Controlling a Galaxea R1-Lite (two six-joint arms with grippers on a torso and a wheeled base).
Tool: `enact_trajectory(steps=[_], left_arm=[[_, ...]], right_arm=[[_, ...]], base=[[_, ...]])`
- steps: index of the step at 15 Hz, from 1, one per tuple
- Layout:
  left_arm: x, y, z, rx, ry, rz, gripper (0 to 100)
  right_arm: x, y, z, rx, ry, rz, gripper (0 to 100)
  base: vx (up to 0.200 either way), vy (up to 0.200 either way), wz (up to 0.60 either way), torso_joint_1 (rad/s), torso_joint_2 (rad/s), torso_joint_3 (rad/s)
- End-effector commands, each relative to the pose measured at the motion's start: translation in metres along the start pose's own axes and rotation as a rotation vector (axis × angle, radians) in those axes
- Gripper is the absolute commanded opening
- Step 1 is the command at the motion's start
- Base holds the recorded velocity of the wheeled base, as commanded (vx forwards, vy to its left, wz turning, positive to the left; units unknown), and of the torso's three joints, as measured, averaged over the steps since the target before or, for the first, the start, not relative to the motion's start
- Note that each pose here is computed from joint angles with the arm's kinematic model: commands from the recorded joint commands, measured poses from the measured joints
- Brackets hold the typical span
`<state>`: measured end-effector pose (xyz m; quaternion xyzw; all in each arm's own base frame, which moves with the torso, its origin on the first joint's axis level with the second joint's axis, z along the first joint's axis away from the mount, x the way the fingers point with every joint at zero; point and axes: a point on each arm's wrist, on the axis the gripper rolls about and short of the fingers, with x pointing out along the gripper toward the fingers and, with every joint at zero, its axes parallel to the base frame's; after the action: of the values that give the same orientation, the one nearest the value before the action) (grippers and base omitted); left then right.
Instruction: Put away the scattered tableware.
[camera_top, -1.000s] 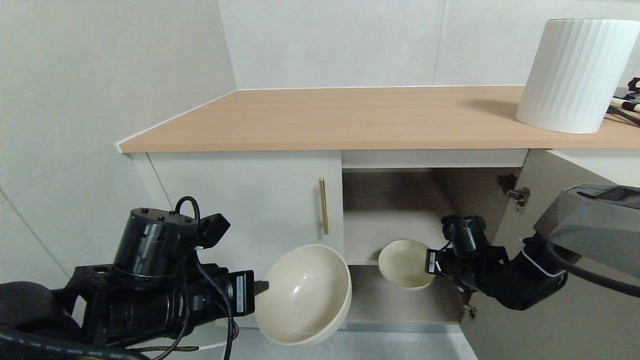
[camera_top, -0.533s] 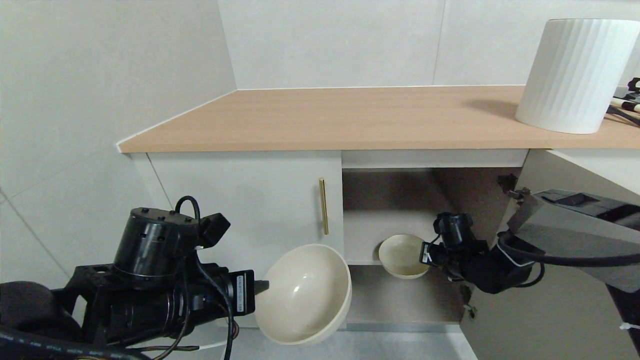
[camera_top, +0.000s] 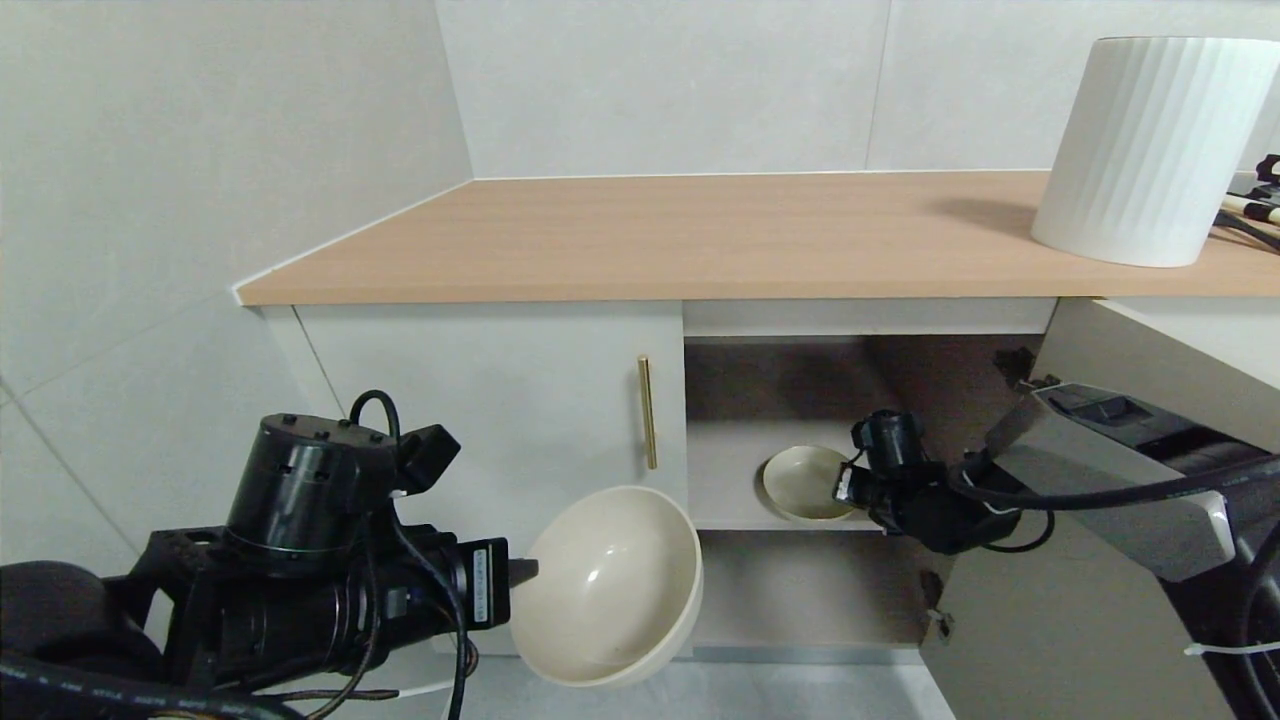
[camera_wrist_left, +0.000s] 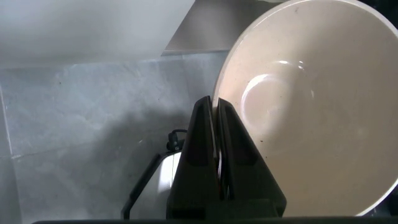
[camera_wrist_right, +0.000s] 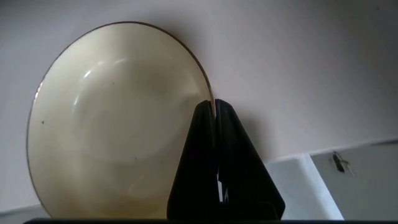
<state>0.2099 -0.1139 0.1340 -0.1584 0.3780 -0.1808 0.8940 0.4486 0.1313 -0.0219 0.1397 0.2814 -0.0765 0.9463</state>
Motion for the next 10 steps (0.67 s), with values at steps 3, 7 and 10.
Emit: enact_trajectory(steps=[3, 7, 10], left_arm=[[0.000, 0.000, 0.000, -0.001, -0.001, 0.000, 0], [0.000, 0.000, 0.000, -0.001, 0.000, -0.002, 0], [0.000, 0.000, 0.000, -0.001, 0.000, -0.002, 0]], right_arm=[[0.016, 0.005, 0.008, 0.034, 0.019, -0.019, 0], [0.021, 0.006, 0.013, 0.048, 0.007, -0.019, 0], [0.025, 0.005, 0.013, 0.053, 0.000, -0.022, 0]], base=[[0.000, 0.000, 0.00, 0.000, 0.00, 0.000], [0.000, 0.000, 0.00, 0.000, 0.00, 0.000], [0.000, 0.000, 0.00, 0.000, 0.00, 0.000]])
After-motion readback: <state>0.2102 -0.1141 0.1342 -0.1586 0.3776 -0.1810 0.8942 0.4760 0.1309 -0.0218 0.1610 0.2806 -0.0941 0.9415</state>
